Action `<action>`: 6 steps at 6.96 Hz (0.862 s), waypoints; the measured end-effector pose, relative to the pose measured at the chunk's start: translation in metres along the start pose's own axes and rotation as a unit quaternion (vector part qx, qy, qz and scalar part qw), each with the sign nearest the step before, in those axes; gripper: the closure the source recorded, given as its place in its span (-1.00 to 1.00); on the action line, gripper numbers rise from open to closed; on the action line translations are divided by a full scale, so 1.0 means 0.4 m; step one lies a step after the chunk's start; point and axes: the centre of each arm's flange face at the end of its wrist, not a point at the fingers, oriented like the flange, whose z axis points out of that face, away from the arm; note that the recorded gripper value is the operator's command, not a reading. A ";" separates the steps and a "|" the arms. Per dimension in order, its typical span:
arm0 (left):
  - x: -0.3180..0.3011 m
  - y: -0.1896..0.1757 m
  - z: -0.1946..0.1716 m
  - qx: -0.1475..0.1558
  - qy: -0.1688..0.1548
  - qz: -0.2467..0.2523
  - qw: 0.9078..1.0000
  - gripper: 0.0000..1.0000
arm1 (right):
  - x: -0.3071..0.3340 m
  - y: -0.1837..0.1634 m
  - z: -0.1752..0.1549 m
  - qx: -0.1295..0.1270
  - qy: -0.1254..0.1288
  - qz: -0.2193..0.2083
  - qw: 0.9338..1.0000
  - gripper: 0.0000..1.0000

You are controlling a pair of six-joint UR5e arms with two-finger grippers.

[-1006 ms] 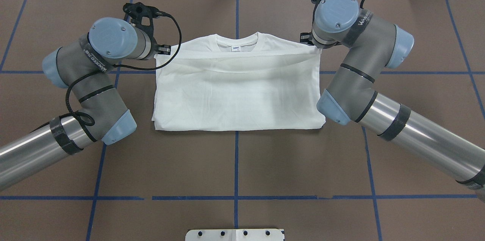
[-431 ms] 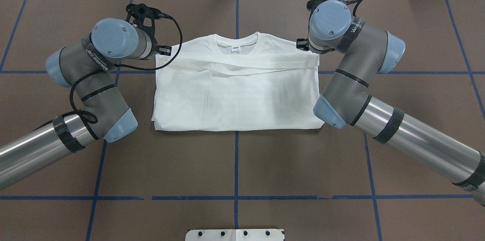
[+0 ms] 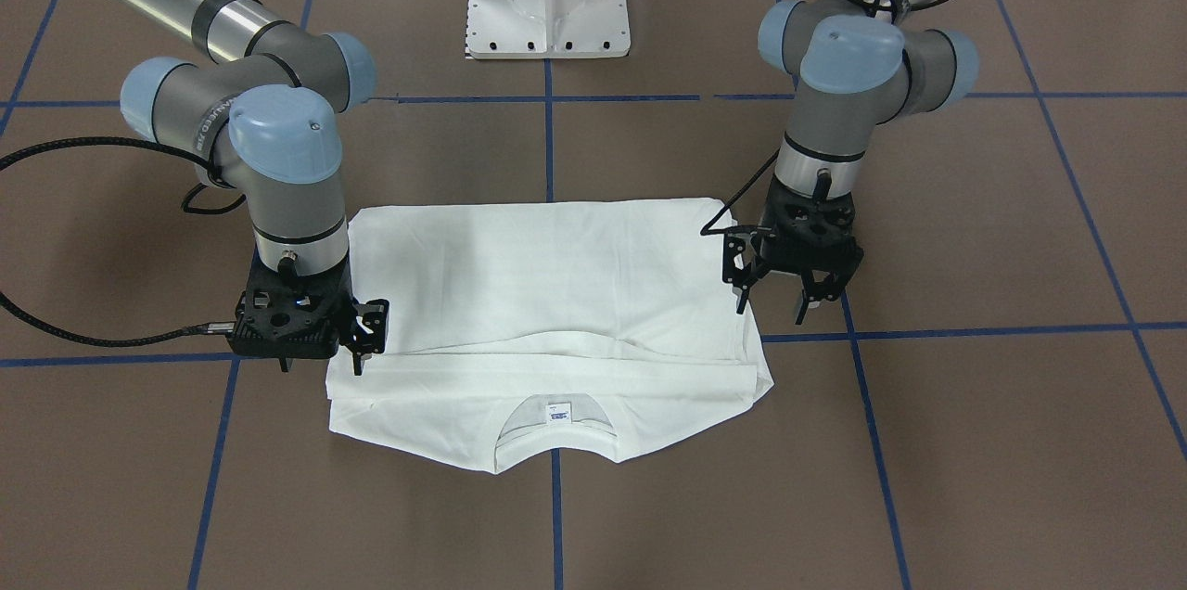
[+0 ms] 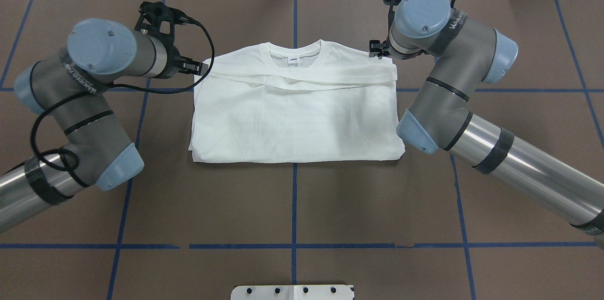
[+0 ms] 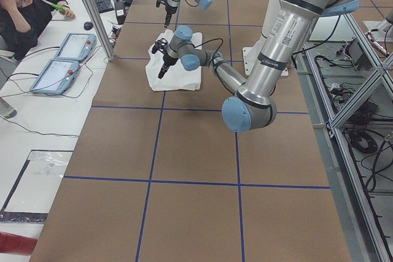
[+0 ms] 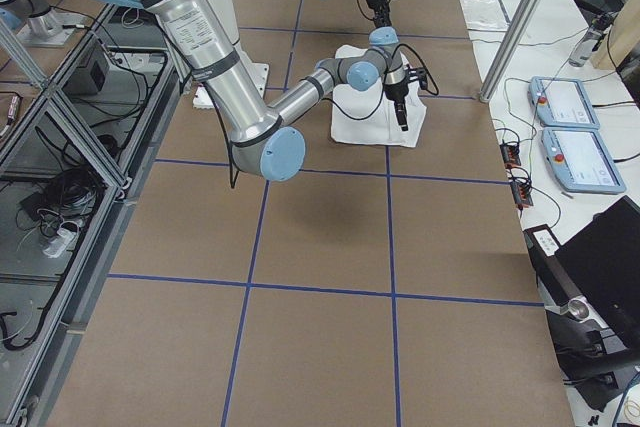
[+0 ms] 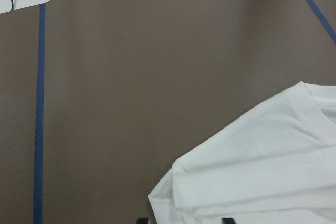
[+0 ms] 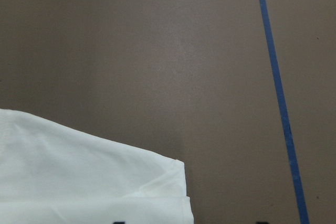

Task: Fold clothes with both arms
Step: 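Move the left gripper to the folded shirt's side edge nearest the robot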

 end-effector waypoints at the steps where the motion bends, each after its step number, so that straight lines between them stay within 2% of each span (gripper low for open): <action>1: 0.004 0.074 -0.032 -0.013 0.018 -0.024 0.999 -1.00 | 0.000 0.007 -0.007 0.001 -0.004 -0.005 1.000 -1.00; 2: 0.028 0.169 -0.041 -0.032 0.034 -0.043 0.998 -1.00 | -0.004 0.014 -0.011 0.002 -0.007 -0.007 1.000 -1.00; 3: 0.052 0.252 -0.034 -0.048 0.043 -0.058 0.996 -0.87 | -0.006 0.017 -0.012 0.003 -0.008 -0.008 1.000 -1.00; 5: 0.094 0.357 0.011 -0.056 0.038 -0.069 0.995 -0.54 | -0.006 0.019 -0.010 0.003 -0.008 -0.008 1.000 -1.00; 6: 0.100 0.375 0.027 -0.057 0.033 -0.069 0.995 -0.28 | -0.005 0.019 -0.009 0.003 -0.008 -0.009 1.000 -1.00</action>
